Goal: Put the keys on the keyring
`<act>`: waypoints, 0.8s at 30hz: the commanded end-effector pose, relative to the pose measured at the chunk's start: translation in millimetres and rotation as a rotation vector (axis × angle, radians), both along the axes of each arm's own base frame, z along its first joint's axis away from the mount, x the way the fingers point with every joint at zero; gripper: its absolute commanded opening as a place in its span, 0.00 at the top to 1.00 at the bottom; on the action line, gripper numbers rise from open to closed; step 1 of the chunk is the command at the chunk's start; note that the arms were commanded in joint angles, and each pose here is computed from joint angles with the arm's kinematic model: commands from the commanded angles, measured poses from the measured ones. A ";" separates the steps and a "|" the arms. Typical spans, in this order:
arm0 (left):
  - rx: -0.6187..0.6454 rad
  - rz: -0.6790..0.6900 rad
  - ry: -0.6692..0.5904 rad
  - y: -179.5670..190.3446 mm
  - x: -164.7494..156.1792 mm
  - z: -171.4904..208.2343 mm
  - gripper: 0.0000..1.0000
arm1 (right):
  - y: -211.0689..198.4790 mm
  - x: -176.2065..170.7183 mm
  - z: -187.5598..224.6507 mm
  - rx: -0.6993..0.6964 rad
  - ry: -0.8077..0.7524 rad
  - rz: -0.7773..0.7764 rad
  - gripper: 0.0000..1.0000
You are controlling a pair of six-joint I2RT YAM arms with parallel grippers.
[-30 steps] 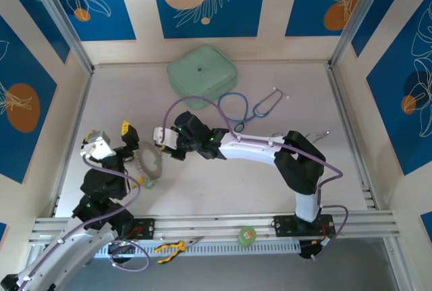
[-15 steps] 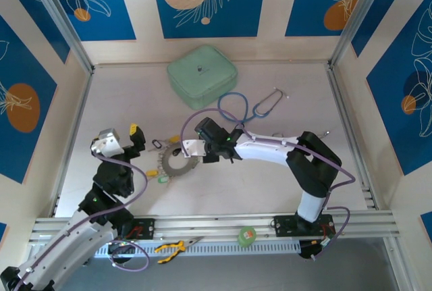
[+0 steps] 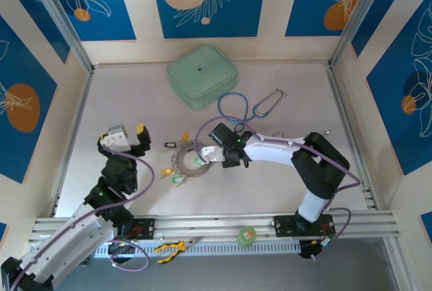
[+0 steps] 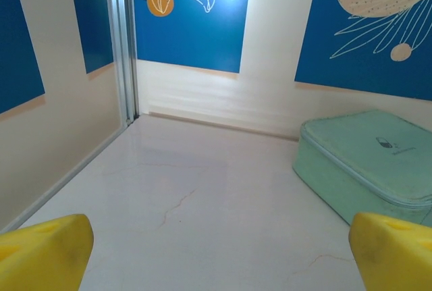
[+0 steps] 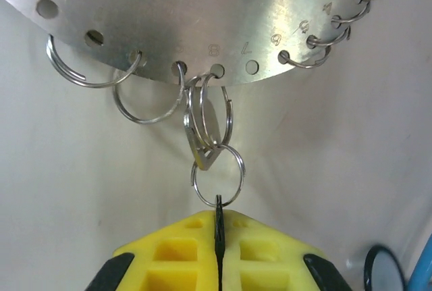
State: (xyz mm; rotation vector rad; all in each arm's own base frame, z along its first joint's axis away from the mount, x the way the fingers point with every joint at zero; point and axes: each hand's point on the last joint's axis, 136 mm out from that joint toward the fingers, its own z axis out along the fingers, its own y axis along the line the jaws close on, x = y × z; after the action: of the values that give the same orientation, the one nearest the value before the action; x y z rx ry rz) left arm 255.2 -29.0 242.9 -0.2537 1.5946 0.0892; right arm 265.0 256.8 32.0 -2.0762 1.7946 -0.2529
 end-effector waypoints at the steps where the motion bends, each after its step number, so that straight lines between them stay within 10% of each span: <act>1: 0.007 0.007 -0.028 0.1 1.8 6.4 0.04 | -22.9 -4.6 3.0 -0.048 -0.004 -0.022 0.96; 10: 0.107 0.007 0.010 -6.8 16.4 0.8 0.03 | -82.6 -14.5 13.3 -0.028 0.118 -0.221 0.64; 19: 0.188 -0.040 0.158 6.5 57.1 -35.3 0.00 | -130.5 73.6 141.6 0.984 -0.029 -0.899 0.64; 24: 0.262 -0.043 0.180 20.9 73.6 -64.0 0.00 | -206.0 97.7 119.9 1.166 -0.227 -1.137 0.64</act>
State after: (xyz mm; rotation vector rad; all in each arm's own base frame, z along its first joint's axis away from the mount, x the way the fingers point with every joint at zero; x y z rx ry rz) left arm 318.6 0.4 175.0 -0.0881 1.8056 0.3422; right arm 351.8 53.8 154.1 -0.3594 2.0827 0.0999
